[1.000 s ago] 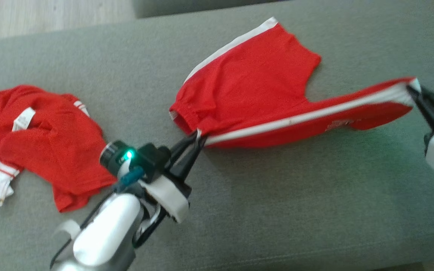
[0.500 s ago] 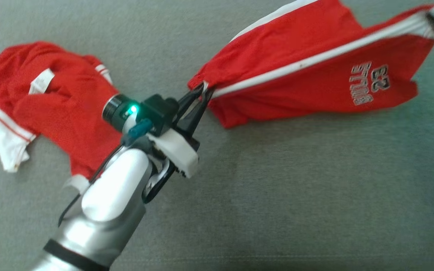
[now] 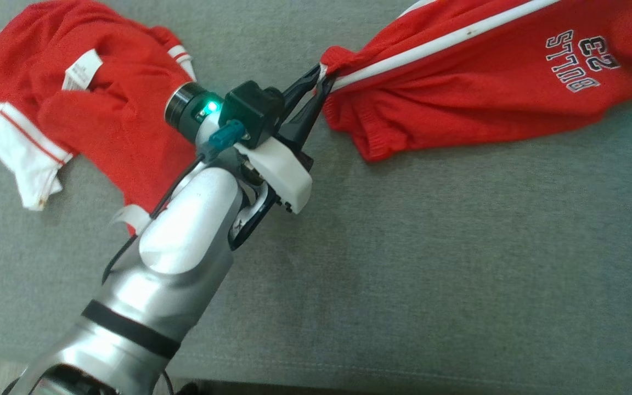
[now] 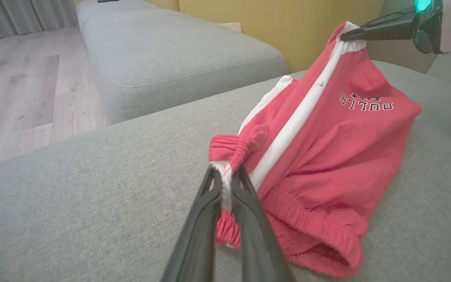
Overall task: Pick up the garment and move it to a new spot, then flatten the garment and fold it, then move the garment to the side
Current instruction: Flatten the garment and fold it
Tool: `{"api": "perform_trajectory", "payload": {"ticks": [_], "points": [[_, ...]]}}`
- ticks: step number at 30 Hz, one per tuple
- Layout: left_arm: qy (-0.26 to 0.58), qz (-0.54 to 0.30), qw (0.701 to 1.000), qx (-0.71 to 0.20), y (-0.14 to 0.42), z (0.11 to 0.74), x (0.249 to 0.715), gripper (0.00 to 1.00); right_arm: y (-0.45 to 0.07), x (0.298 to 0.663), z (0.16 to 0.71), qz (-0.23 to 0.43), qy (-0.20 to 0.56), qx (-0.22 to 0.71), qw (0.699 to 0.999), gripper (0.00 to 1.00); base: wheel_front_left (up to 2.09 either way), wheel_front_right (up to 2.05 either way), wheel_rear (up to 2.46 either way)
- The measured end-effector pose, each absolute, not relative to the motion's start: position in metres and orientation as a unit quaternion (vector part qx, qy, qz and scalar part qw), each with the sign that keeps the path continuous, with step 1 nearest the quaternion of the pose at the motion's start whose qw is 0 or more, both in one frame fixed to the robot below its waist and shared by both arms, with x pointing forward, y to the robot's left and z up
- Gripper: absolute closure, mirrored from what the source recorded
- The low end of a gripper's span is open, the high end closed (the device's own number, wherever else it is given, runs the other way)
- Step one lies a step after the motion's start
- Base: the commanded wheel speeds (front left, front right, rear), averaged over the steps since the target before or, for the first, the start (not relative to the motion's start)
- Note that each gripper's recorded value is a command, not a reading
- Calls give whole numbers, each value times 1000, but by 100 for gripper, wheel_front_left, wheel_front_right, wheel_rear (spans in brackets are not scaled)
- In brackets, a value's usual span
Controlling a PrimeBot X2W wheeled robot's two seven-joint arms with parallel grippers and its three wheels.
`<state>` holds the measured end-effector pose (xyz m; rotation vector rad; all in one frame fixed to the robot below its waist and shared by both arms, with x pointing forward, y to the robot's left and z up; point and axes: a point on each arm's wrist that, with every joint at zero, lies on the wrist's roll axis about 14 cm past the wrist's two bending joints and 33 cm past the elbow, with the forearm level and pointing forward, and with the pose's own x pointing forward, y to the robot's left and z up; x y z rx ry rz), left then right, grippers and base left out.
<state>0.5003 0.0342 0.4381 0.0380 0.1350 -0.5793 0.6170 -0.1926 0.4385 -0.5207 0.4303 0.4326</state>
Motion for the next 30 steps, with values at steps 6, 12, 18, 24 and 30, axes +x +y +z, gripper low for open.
{"api": "perform_trajectory", "payload": {"ticks": [6,12,18,24,30], "points": [[84,-273,958,24,44,423,506,100,-173,634,417,233,221,-262,910,100,0,0,0],[96,-270,958,32,49,413,508,0,-168,642,403,232,234,-254,909,0,0,0,0],[95,-267,958,36,48,414,511,0,-172,643,408,223,220,-239,919,0,0,0,0],[78,-259,962,34,47,431,513,0,-170,639,443,212,161,-187,945,0,0,0,0],[51,-217,975,0,61,455,508,0,-183,616,478,184,104,-119,970,0,0,0,0]]}}
